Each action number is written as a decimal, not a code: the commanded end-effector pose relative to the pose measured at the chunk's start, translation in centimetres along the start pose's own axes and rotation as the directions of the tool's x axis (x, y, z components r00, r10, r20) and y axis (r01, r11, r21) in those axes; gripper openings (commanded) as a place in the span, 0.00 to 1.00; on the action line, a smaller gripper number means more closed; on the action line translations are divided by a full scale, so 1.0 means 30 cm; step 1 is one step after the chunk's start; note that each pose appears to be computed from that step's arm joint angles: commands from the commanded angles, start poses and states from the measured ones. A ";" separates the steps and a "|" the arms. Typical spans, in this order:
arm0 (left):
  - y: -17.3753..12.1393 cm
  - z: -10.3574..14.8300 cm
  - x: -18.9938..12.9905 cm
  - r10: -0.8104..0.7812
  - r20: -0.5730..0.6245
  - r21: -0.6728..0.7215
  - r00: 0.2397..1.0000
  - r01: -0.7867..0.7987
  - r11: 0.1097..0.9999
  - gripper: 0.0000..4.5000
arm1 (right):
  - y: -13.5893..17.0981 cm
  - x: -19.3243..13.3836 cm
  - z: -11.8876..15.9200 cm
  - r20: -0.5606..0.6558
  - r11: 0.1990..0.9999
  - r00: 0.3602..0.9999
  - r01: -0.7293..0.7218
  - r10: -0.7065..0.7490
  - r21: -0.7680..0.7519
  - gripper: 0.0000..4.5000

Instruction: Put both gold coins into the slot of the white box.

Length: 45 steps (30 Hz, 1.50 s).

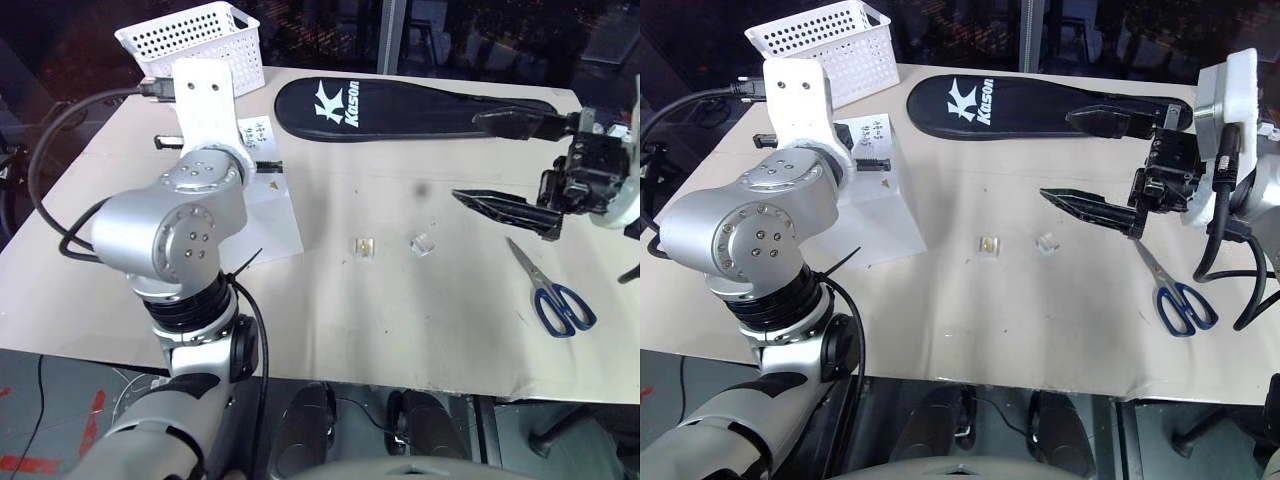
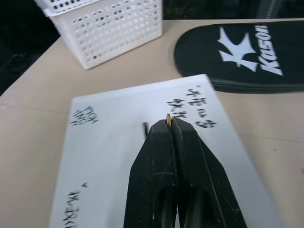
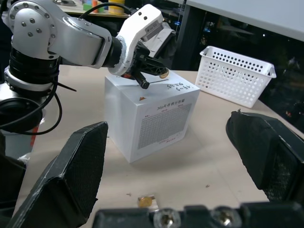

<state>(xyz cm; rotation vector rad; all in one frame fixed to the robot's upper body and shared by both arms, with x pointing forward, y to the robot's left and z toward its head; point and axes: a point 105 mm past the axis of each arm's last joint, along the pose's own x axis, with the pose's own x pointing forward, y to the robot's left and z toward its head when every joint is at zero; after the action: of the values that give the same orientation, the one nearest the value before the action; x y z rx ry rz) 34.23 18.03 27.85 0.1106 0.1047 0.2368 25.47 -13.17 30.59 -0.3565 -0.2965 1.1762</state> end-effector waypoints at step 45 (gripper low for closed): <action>-0.042 0.045 -0.233 -0.618 0.306 0.035 0.724 0.640 0.767 0.46 | 0.010 0.044 -0.126 -0.178 0.999 0.984 0.031 -0.026 0.026 1.00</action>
<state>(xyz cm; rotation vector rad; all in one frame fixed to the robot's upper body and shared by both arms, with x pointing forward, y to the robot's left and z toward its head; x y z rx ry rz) 30.71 17.16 28.42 0.0379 -0.0540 -0.1913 27.30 -13.10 27.87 -0.3863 -0.1520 1.1216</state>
